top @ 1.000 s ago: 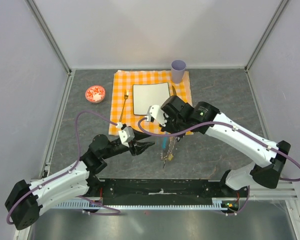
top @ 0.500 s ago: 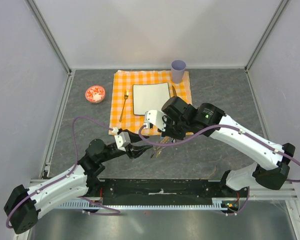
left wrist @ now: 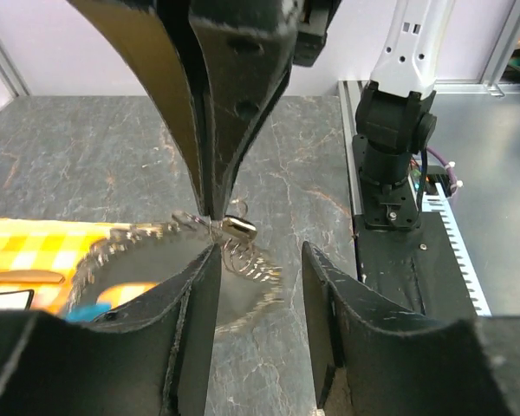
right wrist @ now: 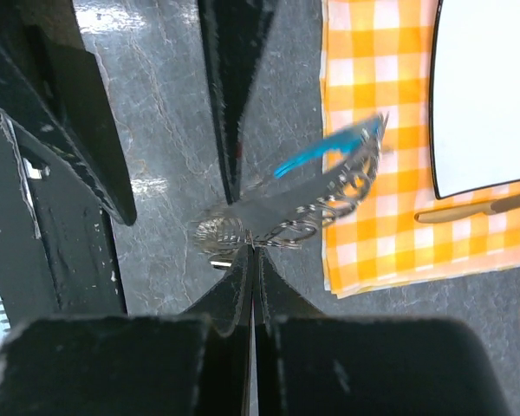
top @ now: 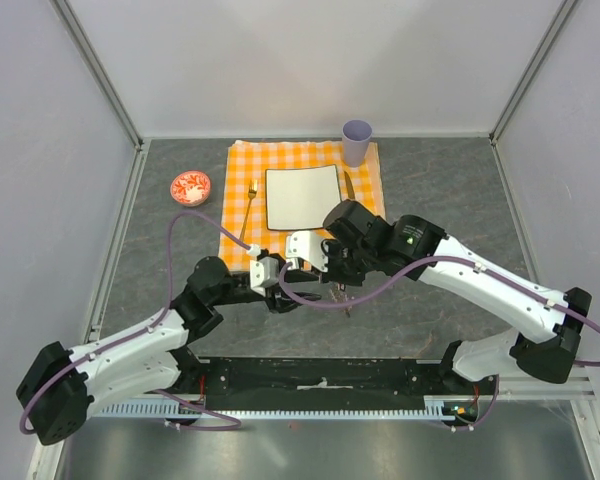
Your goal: Put the keys on the keyring
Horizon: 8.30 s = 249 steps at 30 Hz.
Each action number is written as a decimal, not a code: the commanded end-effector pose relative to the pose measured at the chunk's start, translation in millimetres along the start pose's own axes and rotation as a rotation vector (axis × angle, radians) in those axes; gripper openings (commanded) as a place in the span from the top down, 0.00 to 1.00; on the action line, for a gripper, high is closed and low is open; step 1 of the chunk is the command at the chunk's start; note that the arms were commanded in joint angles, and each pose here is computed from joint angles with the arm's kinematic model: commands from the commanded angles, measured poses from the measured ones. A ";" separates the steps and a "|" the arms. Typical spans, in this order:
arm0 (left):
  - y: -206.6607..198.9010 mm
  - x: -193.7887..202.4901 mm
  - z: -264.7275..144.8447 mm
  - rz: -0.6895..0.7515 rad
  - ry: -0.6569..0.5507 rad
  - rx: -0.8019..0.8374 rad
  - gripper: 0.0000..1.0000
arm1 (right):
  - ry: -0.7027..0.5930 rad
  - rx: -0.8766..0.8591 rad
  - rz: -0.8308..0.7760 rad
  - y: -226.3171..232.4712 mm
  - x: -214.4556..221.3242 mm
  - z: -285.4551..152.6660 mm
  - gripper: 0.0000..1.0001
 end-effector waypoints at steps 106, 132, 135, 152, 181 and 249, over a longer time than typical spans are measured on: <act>12.6 -36.7 10.4 -0.114 -0.495 -0.158 0.98 | -0.740 0.432 0.447 36.0 14.6 -0.6 1.00; 9.0 -37.2 17.6 -0.096 -0.434 -0.104 0.98 | -0.684 0.417 0.340 26.7 3.4 -14.0 0.70; 8.7 -37.4 16.9 -0.096 -0.438 -0.107 0.98 | -0.674 0.414 0.345 26.0 3.9 -10.3 0.71; 6.8 -43.2 12.2 -0.104 -0.504 -0.113 0.98 | -0.701 0.319 0.358 36.6 2.3 3.8 1.00; -8.3 -35.6 6.4 -0.069 -0.573 -0.067 0.98 | -0.656 0.343 0.414 31.2 20.4 -19.7 0.74; 2.5 -28.9 -7.8 0.000 -0.282 -0.235 0.53 | -0.303 0.095 0.333 -19.8 44.7 -19.6 1.00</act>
Point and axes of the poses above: each gripper's point midway between its finger pads, its own z axis out along the fingers, its own y axis along the line the jaws close on, x = y × z, the point moved 7 cm from there along -z, back along the fingers, and after that the axes turned 14 degrees about -z, right-handed, at the moved point
